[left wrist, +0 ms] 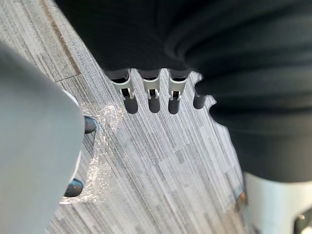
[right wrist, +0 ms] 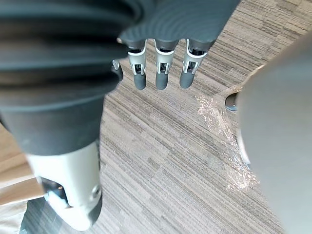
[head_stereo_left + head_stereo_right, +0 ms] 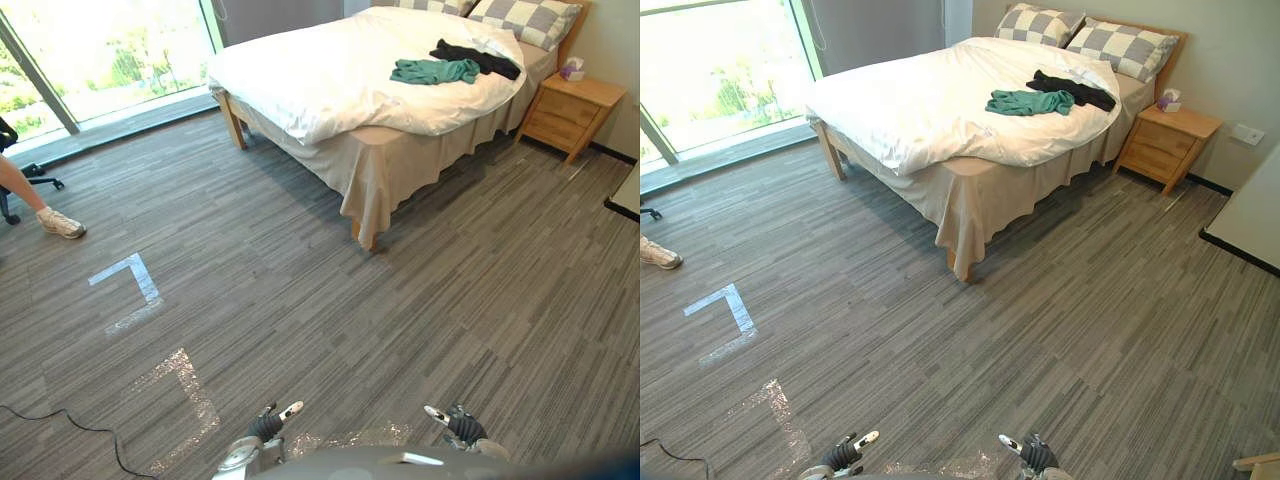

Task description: Tidy the bed and pick cloth on bed and put in laundry

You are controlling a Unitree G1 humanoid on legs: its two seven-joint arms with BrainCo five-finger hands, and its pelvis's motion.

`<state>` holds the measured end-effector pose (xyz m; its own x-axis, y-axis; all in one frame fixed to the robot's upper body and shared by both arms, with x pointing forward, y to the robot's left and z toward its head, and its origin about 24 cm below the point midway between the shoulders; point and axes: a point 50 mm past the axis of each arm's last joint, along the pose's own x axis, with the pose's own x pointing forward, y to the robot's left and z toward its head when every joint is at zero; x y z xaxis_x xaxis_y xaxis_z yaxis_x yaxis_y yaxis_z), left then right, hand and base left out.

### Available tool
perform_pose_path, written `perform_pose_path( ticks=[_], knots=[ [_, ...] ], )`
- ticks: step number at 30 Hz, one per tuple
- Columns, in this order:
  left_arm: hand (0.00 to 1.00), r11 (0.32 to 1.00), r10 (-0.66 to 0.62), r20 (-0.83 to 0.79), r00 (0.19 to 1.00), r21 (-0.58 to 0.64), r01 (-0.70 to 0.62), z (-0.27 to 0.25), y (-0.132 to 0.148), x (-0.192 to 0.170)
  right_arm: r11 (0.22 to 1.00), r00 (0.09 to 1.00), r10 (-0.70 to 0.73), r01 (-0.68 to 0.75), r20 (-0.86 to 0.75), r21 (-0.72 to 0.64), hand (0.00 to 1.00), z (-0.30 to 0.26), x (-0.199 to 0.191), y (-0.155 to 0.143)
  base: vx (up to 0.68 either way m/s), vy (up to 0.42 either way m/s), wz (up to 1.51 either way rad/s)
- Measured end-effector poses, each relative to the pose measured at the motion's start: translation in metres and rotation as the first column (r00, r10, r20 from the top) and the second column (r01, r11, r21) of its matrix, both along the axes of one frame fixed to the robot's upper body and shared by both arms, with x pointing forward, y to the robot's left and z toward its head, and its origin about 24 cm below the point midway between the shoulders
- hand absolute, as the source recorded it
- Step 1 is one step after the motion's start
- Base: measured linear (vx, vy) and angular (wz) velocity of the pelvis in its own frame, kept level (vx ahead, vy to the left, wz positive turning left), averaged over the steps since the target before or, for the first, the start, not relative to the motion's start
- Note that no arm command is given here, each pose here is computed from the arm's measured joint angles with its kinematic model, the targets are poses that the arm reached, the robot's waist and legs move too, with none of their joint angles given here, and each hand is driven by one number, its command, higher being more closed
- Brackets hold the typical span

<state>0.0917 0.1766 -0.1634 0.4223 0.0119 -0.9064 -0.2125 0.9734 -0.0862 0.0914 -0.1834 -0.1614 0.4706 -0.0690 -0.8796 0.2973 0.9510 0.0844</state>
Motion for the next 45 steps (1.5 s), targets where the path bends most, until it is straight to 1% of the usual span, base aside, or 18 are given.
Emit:
perform_pose_path(
  ticks=[4, 8, 10, 13, 15, 18, 20, 23, 26, 28, 29, 32, 35, 36, 37, 39, 43, 45],
  knots=[
    [0.00, 1.000, -0.009, 0.005, 1.000, 0.015, 0.009, 0.001, 0.005, 0.003, 0.999, 0.999, -0.042, 0.042, 0.013, 0.014, 0.00, 0.001, 0.003, 0.001, -0.07, 0.027, -0.07],
    [0.00, 0.999, -0.014, 0.003, 1.000, 0.039, 0.014, 0.003, 0.015, 0.008, 0.991, 0.993, -0.117, 0.117, 0.009, 0.060, 0.00, 0.001, 0.004, 0.009, -0.05, -0.028, -0.44],
    [0.00, 0.999, -0.016, -0.001, 1.000, 0.033, 0.016, 0.003, 0.013, 0.011, 0.980, 0.982, -0.186, 0.184, 0.021, 0.073, 0.00, 0.002, 0.007, 0.004, -0.01, -0.089, -0.29],
    [0.00, 1.000, -0.010, 0.023, 1.000, 0.025, 0.010, 0.005, 0.006, 0.024, 0.968, 0.969, -0.242, 0.239, 0.036, 0.073, 0.00, 0.004, 0.012, -0.008, -0.01, -0.100, -0.38],
    [0.00, 0.999, -0.001, 0.013, 1.000, 0.035, 0.001, 0.004, 0.006, 0.022, 0.971, 0.972, -0.231, 0.228, 0.041, 0.074, 0.00, 0.005, 0.012, -0.008, 0.16, -0.178, -0.45],
    [0.00, 0.997, 0.006, 0.013, 1.000, 0.074, -0.007, 0.005, 0.017, 0.022, 0.971, 0.972, -0.227, 0.222, 0.059, 0.086, 0.00, 0.005, 0.010, -0.004, 0.31, -0.283, -0.39],
    [0.00, 0.998, 0.013, -0.001, 1.000, 0.056, -0.013, 0.003, 0.009, 0.020, 0.972, 0.972, -0.225, 0.219, 0.070, 0.080, 0.00, 0.005, 0.010, -0.007, 0.49, -0.355, -0.15],
    [0.00, 0.998, 0.058, -0.001, 0.998, 0.033, -0.058, 0.002, 0.003, 0.018, 0.974, 0.973, -0.219, 0.213, 0.076, 0.072, 0.00, 0.006, 0.008, -0.013, 0.51, -0.344, -0.11],
    [0.00, 0.987, 0.157, 0.030, 0.987, 0.006, -0.158, 0.003, 0.003, 0.016, 0.985, 0.982, -0.169, 0.166, 0.078, 0.041, 0.00, 0.007, 0.011, -0.018, 0.48, -0.200, -0.11],
    [0.00, 0.978, 0.208, 0.085, 0.974, 0.006, -0.209, 0.006, 0.004, 0.021, 0.990, 0.988, -0.135, 0.133, 0.073, 0.037, 0.00, 0.006, 0.011, -0.015, 0.56, -0.117, -0.22],
    [0.00, 0.974, 0.222, 0.148, 0.964, 0.012, -0.226, 0.012, 0.008, 0.030, 0.996, 0.993, -0.089, 0.086, 0.076, 0.038, 0.00, 0.006, 0.017, -0.008, 0.49, -0.058, -0.42],
    [0.00, 0.967, 0.248, 0.204, 0.947, 0.004, -0.254, 0.016, 0.011, 0.036, 0.997, 0.993, -0.056, 0.049, 0.100, 0.067, 0.00, 0.008, 0.031, 0.003, 0.52, 0.047, -0.69],
    [0.00, 0.961, 0.274, 0.215, 0.938, -0.011, -0.278, 0.016, 0.009, 0.034, 0.995, 0.991, -0.027, 0.013, 0.129, 0.102, 0.00, 0.011, 0.042, 0.015, 0.55, 0.199, -0.78],
    [0.00, 0.955, 0.295, 0.196, 0.935, -0.023, -0.296, 0.014, 0.006, 0.026, 0.995, 0.991, -0.021, 0.007, 0.134, 0.103, 0.00, 0.011, 0.040, 0.017, 0.59, 0.264, -0.14],
    [0.00, 0.955, 0.289, 0.207, 0.935, 0.002, -0.296, 0.015, 0.016, 0.028, 0.992, 0.992, -0.008, -0.008, 0.126, 0.128, 0.00, 0.010, 0.037, 0.027, 0.58, 0.260, 0.04],
    [0.00, 0.958, 0.280, 0.231, 0.932, -0.004, -0.287, 0.019, 0.015, 0.039, 0.990, 0.990, 0.012, -0.031, 0.140, 0.138, 0.00, 0.010, 0.040, 0.036, 0.46, 0.245, 0.25],
    [0.00, 0.965, 0.256, 0.206, 0.945, -0.002, -0.261, 0.017, 0.009, 0.039, 0.993, 0.988, 0.029, -0.047, 0.155, 0.112, 0.00, 0.014, 0.050, 0.036, 0.38, 0.213, -0.02],
    [0.00, 0.977, 0.208, 0.182, 0.961, 0.018, -0.214, 0.015, 0.008, 0.035, 0.995, 0.992, 0.005, -0.018, 0.125, 0.103, 0.00, 0.011, 0.046, 0.034, 0.33, 0.129, 0.11]
  ],
)
